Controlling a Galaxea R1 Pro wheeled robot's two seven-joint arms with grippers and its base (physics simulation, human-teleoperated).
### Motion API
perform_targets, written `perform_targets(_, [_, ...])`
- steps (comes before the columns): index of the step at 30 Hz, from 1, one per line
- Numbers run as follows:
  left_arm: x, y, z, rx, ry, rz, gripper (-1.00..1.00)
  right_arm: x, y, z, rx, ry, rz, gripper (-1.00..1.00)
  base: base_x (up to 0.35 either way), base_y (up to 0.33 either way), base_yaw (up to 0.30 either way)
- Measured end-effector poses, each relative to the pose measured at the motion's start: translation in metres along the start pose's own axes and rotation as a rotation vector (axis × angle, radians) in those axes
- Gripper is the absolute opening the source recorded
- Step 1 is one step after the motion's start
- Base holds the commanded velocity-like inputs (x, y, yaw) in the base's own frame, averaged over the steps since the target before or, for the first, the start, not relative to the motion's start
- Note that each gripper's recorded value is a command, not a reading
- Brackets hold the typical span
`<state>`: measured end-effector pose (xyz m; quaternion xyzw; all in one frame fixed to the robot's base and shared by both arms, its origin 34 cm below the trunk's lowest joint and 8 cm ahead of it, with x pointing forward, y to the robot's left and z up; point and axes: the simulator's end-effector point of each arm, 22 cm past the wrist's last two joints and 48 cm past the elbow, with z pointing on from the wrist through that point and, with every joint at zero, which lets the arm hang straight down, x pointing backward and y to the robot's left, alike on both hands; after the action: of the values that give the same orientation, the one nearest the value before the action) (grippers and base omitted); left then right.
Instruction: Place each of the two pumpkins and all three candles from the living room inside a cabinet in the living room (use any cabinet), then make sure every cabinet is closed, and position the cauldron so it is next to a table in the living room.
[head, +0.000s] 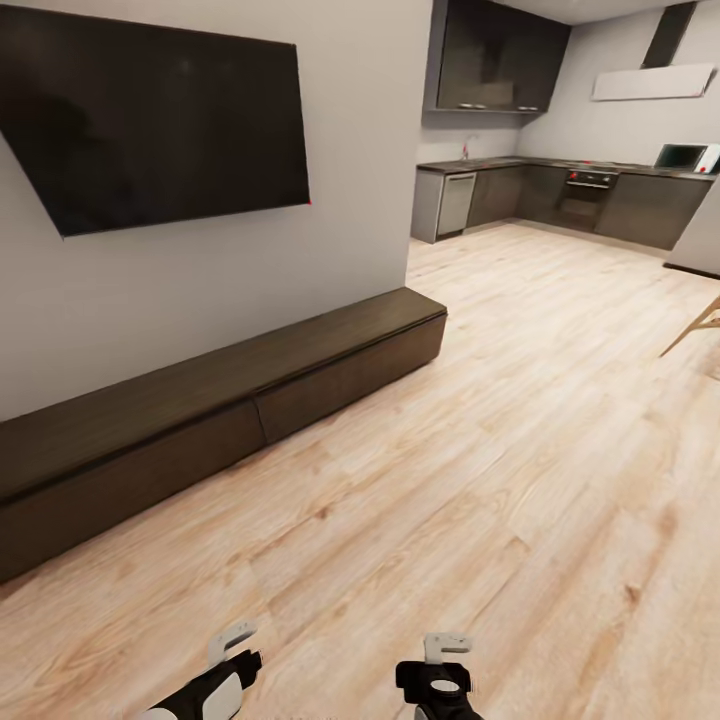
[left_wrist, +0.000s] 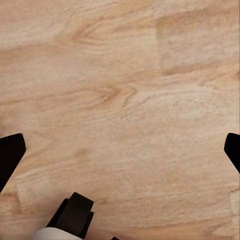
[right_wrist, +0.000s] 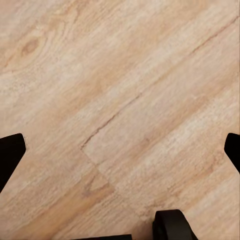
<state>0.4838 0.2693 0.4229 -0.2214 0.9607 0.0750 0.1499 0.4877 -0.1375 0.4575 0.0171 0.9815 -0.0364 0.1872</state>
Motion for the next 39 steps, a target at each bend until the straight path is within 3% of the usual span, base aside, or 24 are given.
perform_targets(24, [0.003, 0.001, 0.002, -0.002, 0.007, 0.0, 1.0, 0.003, 0.005, 0.0, -0.003, 0.009, 0.004, 1.0, 0.001, 0.0, 0.279])
perform_targets(32, [0.003, 0.001, 0.002, -0.001, 0.006, 0.0, 1.0, 0.003, 0.006, 0.0, -0.004, 0.01, 0.008, 1.0, 0.157, -0.046, 0.284])
perform_targets(39, [0.002, 0.0, 0.001, 0.001, 0.005, 0.001, 1.0, 0.003, -0.009, -0.002, 0.068, 0.008, 0.006, 1.0, 0.177, -0.007, 0.284])
